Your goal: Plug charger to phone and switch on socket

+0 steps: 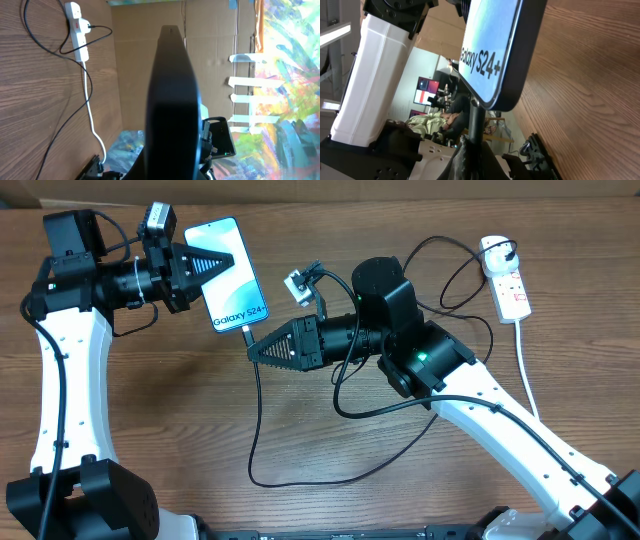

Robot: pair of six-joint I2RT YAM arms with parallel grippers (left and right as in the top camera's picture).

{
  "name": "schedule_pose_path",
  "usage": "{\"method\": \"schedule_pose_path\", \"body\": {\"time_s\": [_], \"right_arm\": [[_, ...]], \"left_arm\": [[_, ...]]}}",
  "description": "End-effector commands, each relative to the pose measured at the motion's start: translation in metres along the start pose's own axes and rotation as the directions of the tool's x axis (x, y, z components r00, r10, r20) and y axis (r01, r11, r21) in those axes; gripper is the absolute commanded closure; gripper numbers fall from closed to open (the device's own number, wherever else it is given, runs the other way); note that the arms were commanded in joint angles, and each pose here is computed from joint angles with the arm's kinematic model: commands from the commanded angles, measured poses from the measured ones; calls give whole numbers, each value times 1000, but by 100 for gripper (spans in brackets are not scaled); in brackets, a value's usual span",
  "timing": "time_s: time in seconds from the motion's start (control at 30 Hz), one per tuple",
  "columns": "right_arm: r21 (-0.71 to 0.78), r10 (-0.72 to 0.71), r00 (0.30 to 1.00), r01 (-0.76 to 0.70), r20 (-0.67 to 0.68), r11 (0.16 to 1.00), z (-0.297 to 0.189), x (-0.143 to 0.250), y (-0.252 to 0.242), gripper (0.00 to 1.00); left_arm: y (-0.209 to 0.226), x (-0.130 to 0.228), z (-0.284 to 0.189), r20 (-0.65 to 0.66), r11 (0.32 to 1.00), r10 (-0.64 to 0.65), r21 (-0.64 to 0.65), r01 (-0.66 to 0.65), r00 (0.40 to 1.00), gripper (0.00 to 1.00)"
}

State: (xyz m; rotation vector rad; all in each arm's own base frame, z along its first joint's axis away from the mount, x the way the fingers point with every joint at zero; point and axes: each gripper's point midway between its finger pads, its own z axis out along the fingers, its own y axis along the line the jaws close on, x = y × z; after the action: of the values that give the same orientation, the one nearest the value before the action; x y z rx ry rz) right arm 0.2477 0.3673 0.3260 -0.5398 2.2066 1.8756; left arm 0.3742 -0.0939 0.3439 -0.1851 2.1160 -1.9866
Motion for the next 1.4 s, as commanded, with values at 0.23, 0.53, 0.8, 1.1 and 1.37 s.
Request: {"method": "schedule_pose_path", "body": {"time_s": [0.23, 0.53, 0.8, 1.1, 1.37], "right_arm": [[-20, -33, 999, 33, 14, 999, -5, -4, 13, 96], [-17, -32, 999, 32, 17, 999, -5, -5, 13, 96], [-17, -31, 999, 31, 17, 999, -5, -5, 13, 96], [-16, -19, 1000, 20, 20, 1000, -5, -5, 13, 96], [-19, -9, 1000, 9, 22, 1000, -5, -6, 14, 96]], "left_arm": [[-7, 3, 2, -11, 999, 38, 11, -38, 999, 96], [-10, 6, 1, -24, 999, 35, 31, -34, 999, 96], [-10, 6, 2, -26, 999, 35, 34, -34, 999, 96], [-11, 6, 2, -28, 999, 39, 37, -38, 999, 96], [-14, 9, 1, -40, 997, 57, 57, -55, 998, 96]]}}
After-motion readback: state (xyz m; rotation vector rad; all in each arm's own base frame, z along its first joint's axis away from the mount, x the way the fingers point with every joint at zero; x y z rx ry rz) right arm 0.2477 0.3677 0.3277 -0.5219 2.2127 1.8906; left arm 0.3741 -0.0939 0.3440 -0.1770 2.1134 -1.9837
